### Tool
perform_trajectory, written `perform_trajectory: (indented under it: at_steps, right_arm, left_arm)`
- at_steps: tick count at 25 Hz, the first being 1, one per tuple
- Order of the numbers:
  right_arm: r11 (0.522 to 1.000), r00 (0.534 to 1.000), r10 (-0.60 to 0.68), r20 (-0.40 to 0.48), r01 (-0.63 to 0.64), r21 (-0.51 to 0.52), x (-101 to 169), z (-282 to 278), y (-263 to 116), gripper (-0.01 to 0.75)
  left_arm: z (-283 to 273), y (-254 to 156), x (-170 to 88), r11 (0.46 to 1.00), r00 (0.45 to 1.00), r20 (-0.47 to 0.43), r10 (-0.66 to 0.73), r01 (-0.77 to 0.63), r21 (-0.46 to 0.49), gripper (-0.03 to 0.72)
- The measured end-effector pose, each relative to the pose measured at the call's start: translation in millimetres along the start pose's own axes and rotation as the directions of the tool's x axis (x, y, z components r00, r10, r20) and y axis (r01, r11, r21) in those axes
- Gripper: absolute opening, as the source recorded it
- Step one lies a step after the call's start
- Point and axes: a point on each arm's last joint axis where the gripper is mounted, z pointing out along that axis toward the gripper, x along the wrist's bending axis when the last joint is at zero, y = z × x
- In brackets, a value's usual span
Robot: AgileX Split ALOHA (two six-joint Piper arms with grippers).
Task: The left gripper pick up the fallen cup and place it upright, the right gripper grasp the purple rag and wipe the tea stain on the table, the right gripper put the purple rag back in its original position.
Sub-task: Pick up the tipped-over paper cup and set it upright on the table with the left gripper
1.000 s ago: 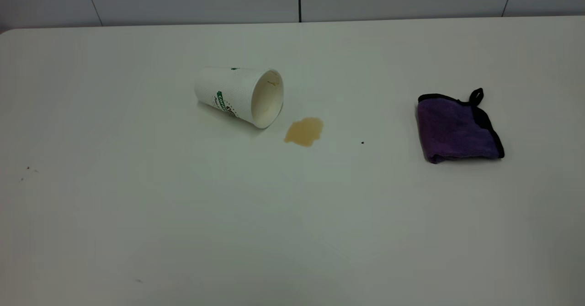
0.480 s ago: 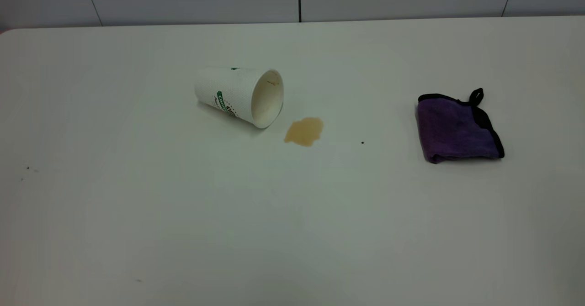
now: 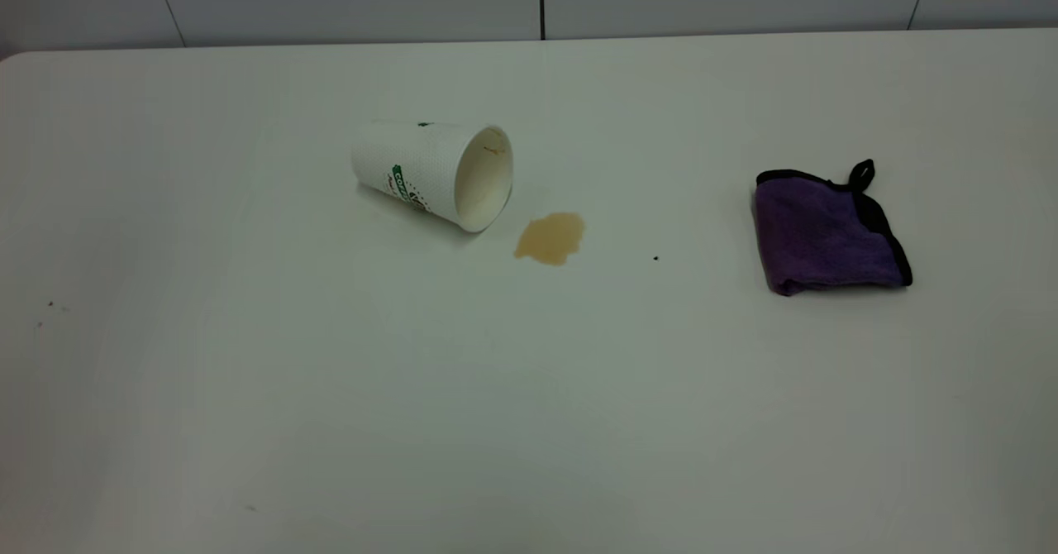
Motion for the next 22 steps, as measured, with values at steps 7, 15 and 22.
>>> perform_trajectory:
  at_steps: [7,15,22]
  right_arm:
    - [1.0,1.0,0.0,0.0,0.0,0.0,0.0,0.0,0.0,0.243]
    - [1.0,1.0,0.0,0.0,0.0,0.0,0.0,0.0,0.0,0.243]
    - [1.0,1.0,0.0,0.0,0.0,0.0,0.0,0.0,0.0,0.243]
  left_arm:
    - [53.3,47.7,-38.9,0.987,0.985,0.083,0.148,-0.152,0.044,0.53]
    - [108.5,92.4,-113.8,0.92,0.914,0.157,0.375,-0.387,0.053,0.53]
    - [153.3,123.3,-170.3,0.844,0.848,0.121,0.515,-0.527,0.1,0.53]
